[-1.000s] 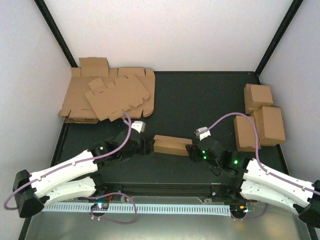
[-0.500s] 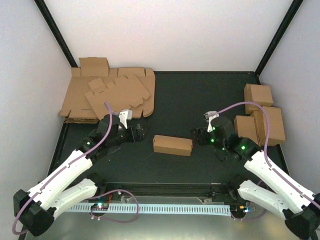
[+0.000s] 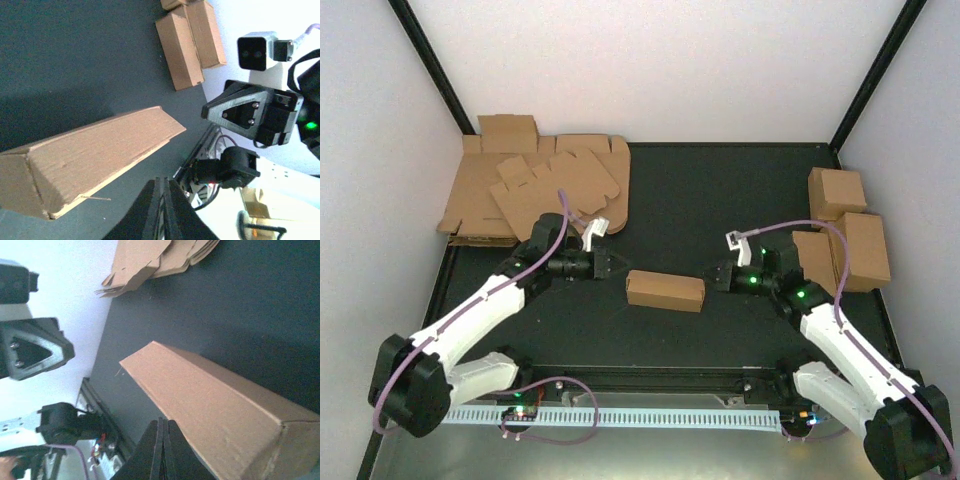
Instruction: Fold the paper box
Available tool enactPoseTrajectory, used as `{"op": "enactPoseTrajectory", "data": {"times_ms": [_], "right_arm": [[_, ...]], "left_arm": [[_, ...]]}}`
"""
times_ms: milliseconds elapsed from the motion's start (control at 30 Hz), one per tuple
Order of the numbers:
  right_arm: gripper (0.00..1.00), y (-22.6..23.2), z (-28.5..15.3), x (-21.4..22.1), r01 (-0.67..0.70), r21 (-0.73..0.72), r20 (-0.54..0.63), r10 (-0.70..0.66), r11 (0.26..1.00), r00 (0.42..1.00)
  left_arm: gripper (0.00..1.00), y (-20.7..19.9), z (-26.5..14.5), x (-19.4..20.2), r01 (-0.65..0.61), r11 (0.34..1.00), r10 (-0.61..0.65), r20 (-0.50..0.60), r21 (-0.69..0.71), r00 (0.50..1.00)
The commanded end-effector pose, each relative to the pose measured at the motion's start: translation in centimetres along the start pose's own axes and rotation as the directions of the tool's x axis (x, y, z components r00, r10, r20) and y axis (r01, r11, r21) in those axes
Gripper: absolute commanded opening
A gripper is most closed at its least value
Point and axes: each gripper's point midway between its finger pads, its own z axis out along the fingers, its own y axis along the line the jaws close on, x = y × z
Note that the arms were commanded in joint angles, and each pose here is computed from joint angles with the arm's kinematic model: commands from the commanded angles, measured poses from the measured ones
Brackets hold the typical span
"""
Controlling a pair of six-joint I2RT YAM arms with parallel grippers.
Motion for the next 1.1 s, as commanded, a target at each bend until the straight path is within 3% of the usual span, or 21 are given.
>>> {"op": "enactPoseTrajectory", "data": {"times_ms": [0,600,1067], "right_arm": [[0.02,2.2,0.3,0.4,-0.028,-0.177,-0.022,0.025,0.984,0.999],[0.02,-2.4,2.9,3.7,-0.139,-0.140,-0.102,0.125,0.980,0.987],[0.02,-4.9,3.7,5.7,-0.166,-0.101,-0.122,0.154,0.981,0.981]], "left_arm": [[0.02,-1.5,0.8,0.3,-0.019,0.991,0.027,-0.060,0.134,0.998],[0.01,5.2,4.2,3.1,0.066,0.996,-0.058,-0.130,0.064,0.990],[0.02,7.6,4.8,5.1,0.107,0.994,-0.101,-0.156,0.035,0.983]]}}
